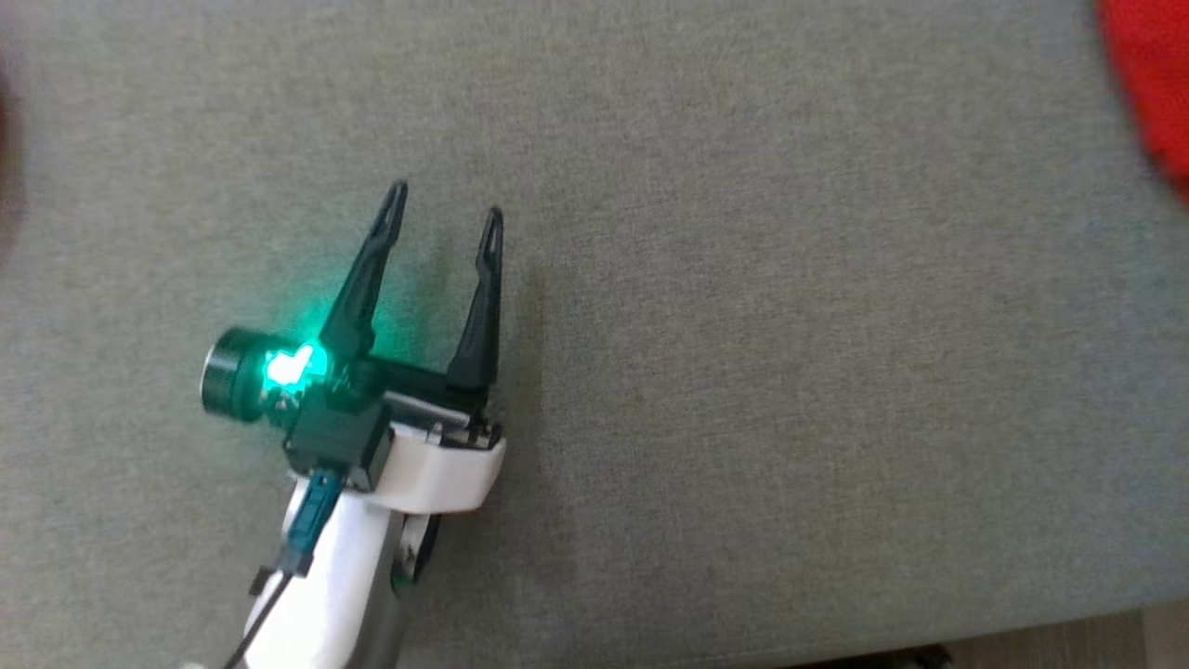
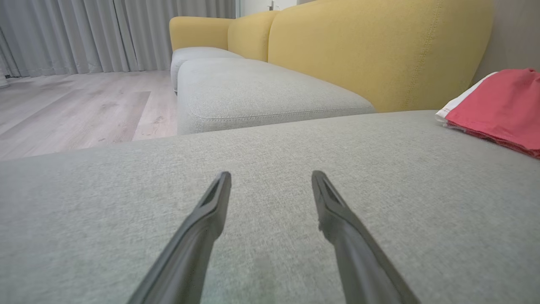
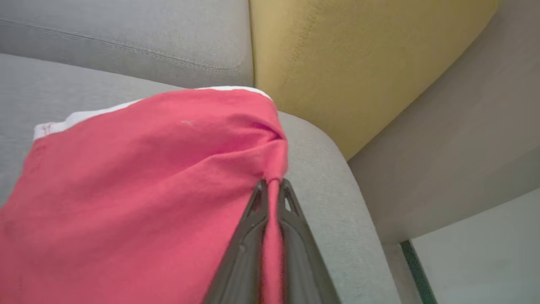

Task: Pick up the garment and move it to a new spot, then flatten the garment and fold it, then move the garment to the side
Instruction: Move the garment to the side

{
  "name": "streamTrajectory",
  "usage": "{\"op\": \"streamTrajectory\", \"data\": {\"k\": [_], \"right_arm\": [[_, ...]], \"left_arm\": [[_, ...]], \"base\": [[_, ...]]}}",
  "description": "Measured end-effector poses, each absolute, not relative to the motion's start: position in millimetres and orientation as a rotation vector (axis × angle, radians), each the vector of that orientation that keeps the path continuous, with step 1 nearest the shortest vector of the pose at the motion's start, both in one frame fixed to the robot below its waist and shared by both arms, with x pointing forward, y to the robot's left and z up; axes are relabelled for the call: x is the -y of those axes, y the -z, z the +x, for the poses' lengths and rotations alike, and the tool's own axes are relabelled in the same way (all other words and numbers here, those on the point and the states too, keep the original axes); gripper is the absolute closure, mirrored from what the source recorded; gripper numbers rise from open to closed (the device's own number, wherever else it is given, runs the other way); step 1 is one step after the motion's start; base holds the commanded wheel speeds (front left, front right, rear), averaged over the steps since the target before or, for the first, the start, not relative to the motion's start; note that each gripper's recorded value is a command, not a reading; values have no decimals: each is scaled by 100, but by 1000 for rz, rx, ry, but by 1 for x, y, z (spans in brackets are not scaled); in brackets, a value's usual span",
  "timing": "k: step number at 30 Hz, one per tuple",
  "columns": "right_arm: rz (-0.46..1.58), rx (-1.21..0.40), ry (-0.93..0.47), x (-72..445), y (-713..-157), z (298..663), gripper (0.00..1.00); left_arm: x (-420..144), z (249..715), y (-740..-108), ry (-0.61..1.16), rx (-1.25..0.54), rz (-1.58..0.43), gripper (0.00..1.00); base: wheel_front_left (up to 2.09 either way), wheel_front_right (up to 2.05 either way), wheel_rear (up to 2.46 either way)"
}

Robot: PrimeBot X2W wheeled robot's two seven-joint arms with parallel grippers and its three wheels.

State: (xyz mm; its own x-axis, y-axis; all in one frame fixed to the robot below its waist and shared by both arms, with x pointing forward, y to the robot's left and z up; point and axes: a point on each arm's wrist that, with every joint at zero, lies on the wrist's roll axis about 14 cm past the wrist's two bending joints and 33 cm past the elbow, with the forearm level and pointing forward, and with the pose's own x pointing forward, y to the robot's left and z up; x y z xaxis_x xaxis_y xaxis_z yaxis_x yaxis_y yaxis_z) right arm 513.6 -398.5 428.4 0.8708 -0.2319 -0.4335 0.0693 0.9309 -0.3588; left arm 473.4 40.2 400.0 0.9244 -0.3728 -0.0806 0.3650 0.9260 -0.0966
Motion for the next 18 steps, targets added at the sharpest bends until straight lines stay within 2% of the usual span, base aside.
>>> {"op": "streamTrajectory", "data": {"k": [7,8,9,15,18], "right_arm": [[-465,-514,198,417,-425,523,98],[-470,-509,211,419,-427,524,28],[-484,-504,222,421,-429,524,0],[-515,-480,256,413,-434,521,0],[-490,-463,230,392,-432,515,0]], "left_arm": [[-37,484,-389,387,-94,-104,0],[-37,484,-388,386,-95,-104,0],[-37,484,-388,386,-96,-105,0],[-37,483,-392,392,-93,-95,0],[-38,482,-400,391,-82,-84,0]], "base": [[0,0,0],[0,0,0],[0,0,0],[0,0,0],[0,0,0]]}}
